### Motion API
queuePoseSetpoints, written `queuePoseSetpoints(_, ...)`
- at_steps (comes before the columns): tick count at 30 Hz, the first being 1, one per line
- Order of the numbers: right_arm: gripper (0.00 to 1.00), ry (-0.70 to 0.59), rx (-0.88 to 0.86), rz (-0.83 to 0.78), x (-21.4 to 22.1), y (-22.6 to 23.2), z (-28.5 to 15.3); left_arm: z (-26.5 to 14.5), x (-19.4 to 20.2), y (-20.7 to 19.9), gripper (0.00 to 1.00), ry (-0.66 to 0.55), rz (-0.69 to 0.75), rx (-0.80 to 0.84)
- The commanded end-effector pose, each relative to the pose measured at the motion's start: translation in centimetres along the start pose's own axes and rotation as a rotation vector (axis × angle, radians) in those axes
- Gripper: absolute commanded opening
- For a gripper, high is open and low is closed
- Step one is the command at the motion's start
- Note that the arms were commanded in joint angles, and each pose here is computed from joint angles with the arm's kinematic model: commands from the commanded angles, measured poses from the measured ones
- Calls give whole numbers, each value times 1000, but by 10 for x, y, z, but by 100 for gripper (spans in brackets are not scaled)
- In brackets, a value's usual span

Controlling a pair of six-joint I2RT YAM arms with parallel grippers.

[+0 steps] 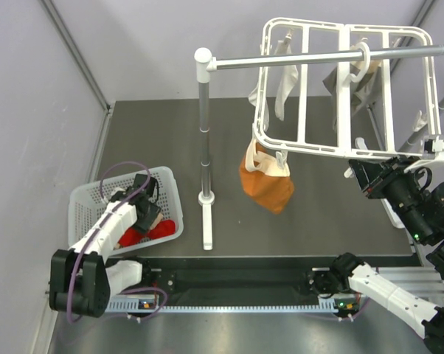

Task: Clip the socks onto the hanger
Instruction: Clamp the sock onto the hanger.

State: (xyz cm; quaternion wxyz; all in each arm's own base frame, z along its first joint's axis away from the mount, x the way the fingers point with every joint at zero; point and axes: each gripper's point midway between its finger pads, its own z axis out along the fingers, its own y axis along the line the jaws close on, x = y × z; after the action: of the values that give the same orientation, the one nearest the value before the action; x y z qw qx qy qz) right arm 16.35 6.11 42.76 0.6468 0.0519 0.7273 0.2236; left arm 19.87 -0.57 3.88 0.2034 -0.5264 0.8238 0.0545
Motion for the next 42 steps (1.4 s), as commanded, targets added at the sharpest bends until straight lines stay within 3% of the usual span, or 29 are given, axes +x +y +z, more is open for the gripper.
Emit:
queuePoseSetpoints(1,0,38,-26,-6,10,2,-3,9,-4,-13,55,-21,-59,43)
queuePoseSetpoints(4,0,41,-27,-7,11,3,-2,20,1,-10,45,-3,-52,19)
queuePoseSetpoints(6,0,42,-29,-6,11,3,-3,22,4,-11,25,16,-48,23)
queuePoseSetpoints(11,0,49,-26,-7,12,3,-1,12,-5,-12,0,-21,-48,60)
queuePoseSetpoints(15,0,52,-27,-10,12,4,1,-21,-31,-14,0,-106,-52,116)
queuePoseSetpoints(21,0,57,-19,-18,15,3,3,-103,-71,-41,0,-244,34,407)
queuePoseSetpoints(25,0,63,-20,-18,17,3,3,-198,-44,-87,0,-184,223,978)
queuePoseSetpoints(26,0,65,-19,-17,17,3,3,-220,-44,-100,0,-220,248,1126)
queuePoseSetpoints(28,0,70,-18,-16,19,3,4,-260,-22,-101,0,-143,294,1343)
queuePoseSetpoints(36,0,79,-34,-16,22,6,7,-344,34,-85,0,131,566,1837)
queuePoseSetpoints(37,0,80,-36,-21,22,7,7,-369,33,-80,0,155,569,1947)
queuePoseSetpoints(39,0,76,-37,-17,21,7,8,-379,42,-71,0,250,606,2010)
queuePoseSetpoints(42,0,79,-41,-19,23,8,9,-403,41,-67,0,237,600,2087)
